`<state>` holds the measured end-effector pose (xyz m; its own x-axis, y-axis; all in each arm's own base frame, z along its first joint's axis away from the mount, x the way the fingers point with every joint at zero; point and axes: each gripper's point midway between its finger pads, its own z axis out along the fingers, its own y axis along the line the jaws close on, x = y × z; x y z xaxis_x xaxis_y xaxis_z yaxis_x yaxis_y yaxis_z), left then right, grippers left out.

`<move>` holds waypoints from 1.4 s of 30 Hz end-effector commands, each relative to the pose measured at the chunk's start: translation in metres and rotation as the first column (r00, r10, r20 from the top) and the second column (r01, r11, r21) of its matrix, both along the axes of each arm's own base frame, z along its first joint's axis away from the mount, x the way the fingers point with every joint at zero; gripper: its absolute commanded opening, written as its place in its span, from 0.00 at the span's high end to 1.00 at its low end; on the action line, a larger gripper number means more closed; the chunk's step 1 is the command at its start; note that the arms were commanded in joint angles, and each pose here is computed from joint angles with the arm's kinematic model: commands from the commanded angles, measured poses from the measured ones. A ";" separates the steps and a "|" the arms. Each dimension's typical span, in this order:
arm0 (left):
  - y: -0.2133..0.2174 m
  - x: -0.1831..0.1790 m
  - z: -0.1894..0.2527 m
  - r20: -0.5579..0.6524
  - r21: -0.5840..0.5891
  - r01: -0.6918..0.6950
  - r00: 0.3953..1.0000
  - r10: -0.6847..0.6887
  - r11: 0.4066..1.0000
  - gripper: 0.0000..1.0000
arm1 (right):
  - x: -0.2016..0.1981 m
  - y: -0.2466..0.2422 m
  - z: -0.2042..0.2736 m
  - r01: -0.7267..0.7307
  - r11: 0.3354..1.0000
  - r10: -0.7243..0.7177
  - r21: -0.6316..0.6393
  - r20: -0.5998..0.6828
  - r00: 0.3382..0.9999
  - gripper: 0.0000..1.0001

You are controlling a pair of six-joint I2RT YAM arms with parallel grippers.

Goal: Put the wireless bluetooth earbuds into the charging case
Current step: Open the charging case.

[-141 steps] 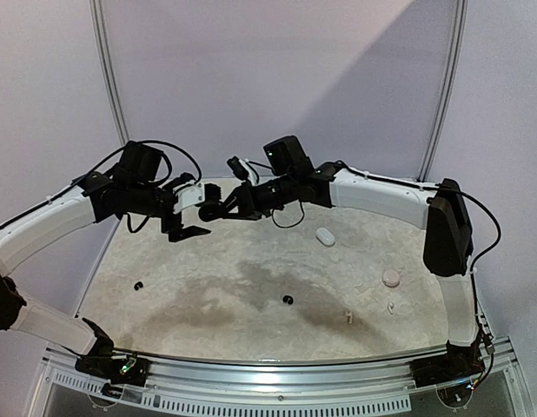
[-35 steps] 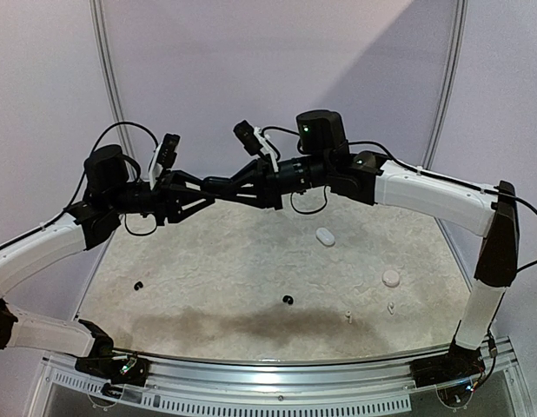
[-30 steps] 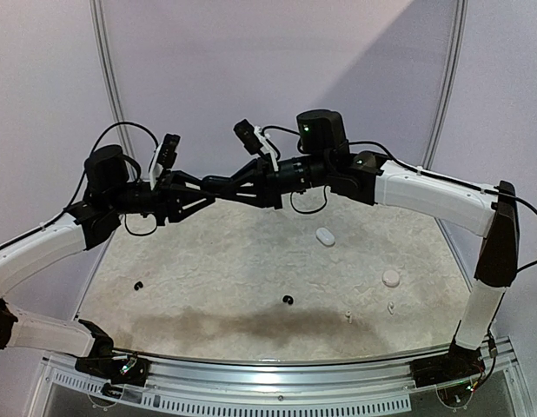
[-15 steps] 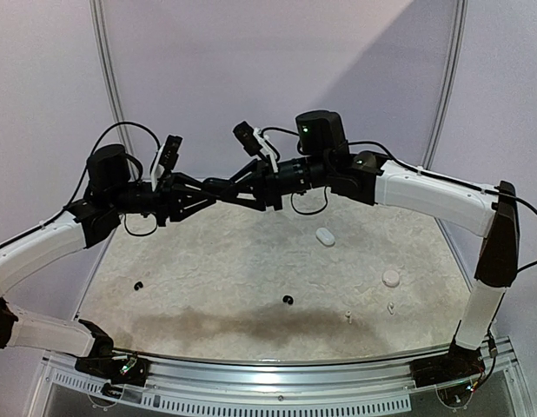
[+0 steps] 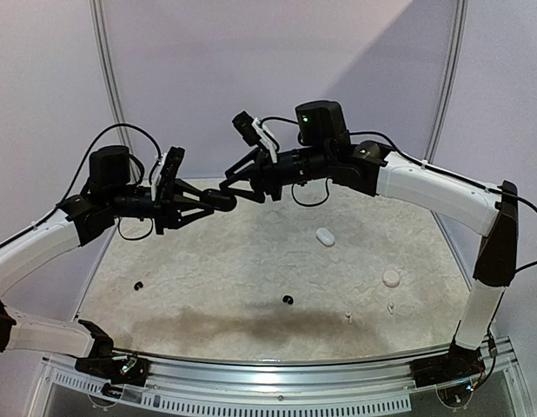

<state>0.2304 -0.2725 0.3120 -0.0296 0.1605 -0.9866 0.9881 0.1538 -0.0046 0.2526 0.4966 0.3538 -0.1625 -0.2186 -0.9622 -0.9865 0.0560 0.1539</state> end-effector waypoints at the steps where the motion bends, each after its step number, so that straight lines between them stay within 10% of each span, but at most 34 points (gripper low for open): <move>1: 0.000 0.005 0.008 0.002 0.006 -0.054 0.999 0.054 0.998 1.00 | -0.003 0.003 -0.012 -0.021 0.999 0.022 -0.047 0.011 1.000 0.43; 9: -0.002 0.006 0.008 -0.009 -0.007 -0.047 0.999 0.047 0.999 1.00 | -0.020 0.005 -0.005 -0.098 0.995 0.098 -0.020 0.036 0.995 0.20; 42: 0.002 -0.026 -0.014 0.141 0.119 0.073 0.986 -0.090 0.990 1.00 | 0.015 0.008 -0.043 0.073 0.986 -0.073 -0.150 0.004 0.997 0.29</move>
<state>0.2162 -0.2677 0.2871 0.0916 0.2925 -0.9519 0.9869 0.1011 0.1260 0.2606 0.5020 0.3180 -0.1651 -0.3372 -0.9268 -0.9831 0.1321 0.1271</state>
